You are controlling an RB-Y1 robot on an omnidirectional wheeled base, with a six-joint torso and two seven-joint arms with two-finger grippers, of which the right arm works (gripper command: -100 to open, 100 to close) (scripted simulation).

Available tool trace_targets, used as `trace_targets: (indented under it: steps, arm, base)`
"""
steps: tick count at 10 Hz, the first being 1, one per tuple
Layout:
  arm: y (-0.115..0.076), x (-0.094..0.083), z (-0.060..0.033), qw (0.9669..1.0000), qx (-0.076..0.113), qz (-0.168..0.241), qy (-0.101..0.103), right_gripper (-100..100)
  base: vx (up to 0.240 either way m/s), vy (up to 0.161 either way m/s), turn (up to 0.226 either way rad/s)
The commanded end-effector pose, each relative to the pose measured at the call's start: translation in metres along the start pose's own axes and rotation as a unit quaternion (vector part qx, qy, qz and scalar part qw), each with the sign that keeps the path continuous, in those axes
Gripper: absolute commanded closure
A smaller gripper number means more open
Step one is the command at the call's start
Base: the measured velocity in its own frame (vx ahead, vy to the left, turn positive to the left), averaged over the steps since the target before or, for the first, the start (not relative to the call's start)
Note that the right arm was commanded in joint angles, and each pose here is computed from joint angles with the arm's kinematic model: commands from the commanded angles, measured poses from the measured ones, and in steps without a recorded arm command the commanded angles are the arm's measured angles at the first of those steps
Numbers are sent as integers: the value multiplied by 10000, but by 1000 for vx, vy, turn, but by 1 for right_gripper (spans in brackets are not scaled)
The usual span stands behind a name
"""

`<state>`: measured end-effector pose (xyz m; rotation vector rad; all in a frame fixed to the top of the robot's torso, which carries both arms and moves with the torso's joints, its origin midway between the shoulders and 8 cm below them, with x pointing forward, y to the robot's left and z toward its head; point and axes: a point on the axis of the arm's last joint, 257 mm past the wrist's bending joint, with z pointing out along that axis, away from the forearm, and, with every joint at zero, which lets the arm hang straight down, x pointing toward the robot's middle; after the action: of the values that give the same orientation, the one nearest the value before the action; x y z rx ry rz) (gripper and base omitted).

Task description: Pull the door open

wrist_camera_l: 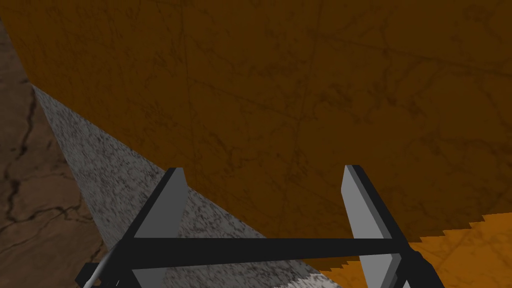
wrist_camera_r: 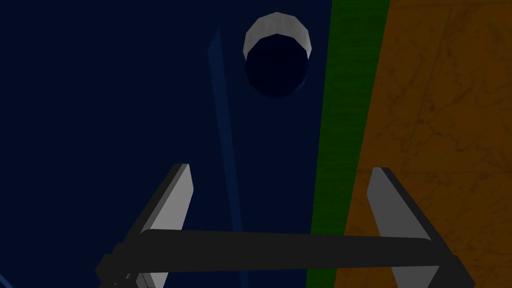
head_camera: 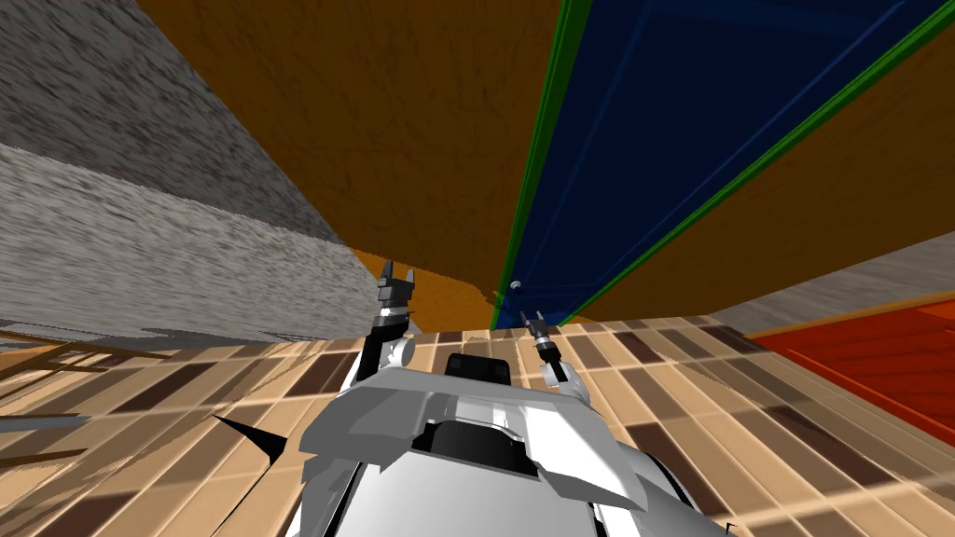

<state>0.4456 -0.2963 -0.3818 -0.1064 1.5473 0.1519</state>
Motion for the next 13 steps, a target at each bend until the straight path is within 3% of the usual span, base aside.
trace_targets:
  steps: [1, 3, 11, 13]
  arm:
    - [3, 53, -12, 10000, -15, -69, 55, -100]
    - [6, 70, -17, 9999, -17, -82, 73, -100]
    - [-865, 67, -588, 9977, 670, -100, 77, -100]
    - [-920, 61, -628, 9974, 716, -104, 73, -100]
  base:
    - [55, 9, 2]
    - [45, -2, 1]
    - [185, 70, 171]
    - [158, 11, 62]
